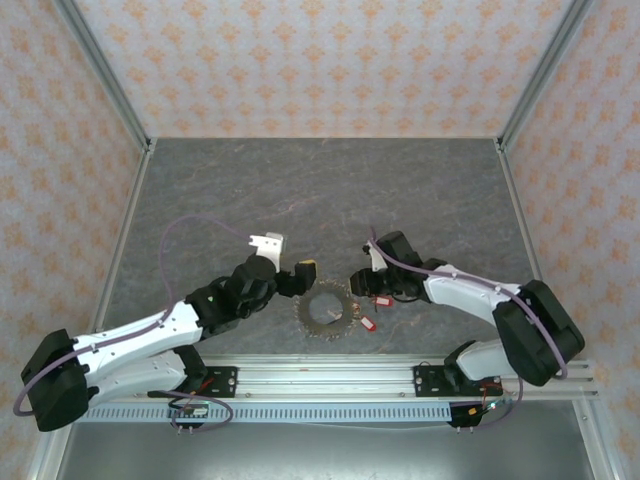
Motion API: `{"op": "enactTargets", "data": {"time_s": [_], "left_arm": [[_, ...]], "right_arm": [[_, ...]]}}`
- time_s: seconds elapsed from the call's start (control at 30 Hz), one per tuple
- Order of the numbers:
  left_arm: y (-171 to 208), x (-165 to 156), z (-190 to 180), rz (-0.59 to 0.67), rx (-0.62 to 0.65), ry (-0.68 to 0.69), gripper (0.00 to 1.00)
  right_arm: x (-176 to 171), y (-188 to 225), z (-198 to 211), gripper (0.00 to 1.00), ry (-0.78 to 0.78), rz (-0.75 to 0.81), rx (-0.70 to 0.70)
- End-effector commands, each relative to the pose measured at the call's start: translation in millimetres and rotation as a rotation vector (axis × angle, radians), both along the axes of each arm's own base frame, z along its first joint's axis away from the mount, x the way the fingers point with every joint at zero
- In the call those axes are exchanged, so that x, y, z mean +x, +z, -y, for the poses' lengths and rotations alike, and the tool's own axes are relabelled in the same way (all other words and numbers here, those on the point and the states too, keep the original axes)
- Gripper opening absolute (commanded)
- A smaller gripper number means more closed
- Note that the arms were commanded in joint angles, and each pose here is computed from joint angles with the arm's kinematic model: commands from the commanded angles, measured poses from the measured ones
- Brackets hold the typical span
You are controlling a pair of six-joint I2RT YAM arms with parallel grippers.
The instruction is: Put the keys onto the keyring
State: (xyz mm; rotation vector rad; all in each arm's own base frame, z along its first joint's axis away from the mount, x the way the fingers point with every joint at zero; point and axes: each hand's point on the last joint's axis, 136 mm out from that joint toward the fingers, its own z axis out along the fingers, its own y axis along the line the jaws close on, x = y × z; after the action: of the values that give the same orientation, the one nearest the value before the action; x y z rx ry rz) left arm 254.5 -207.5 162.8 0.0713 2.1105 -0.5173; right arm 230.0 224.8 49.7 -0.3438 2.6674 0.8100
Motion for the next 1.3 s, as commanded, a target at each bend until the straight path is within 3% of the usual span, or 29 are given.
{"op": "enactTargets", "data": {"time_s": [0.0,0.13,0.4,0.63,0.83,1.03,1.27], "left_arm": [[-16,-3,-32,-0.119,-0.033,0.21,1.0],[-32,-17,-20,-0.242,-0.088,0.168,1.0],[-77,-48,10,-0.519,-0.174,0.077,0.71],[-91,-52,20,-0.58,-0.172,0.051,0.66],[-115,-55,27,-0.664,-0.12,0.049,0.4],[-140,-57,30,-0.73,-0.073,0.064,0.26],[-162,-60,20,-0.776,-0.006,0.098,0.16]], "right_arm": [[4,3,-7,0.38,0.068,0.021,-0.02],[8,-3,-11,0.38,0.091,0.005,-0.038],[7,-5,-25,0.39,0.166,-0.025,-0.001],[-3,-19,-22,0.39,0.21,-0.088,-0.036],[-15,-21,-26,0.38,0.244,-0.132,-0.001],[-27,-16,-29,0.36,0.291,-0.155,0.048],[-24,-18,-27,0.31,0.274,-0.149,0.042]]}}
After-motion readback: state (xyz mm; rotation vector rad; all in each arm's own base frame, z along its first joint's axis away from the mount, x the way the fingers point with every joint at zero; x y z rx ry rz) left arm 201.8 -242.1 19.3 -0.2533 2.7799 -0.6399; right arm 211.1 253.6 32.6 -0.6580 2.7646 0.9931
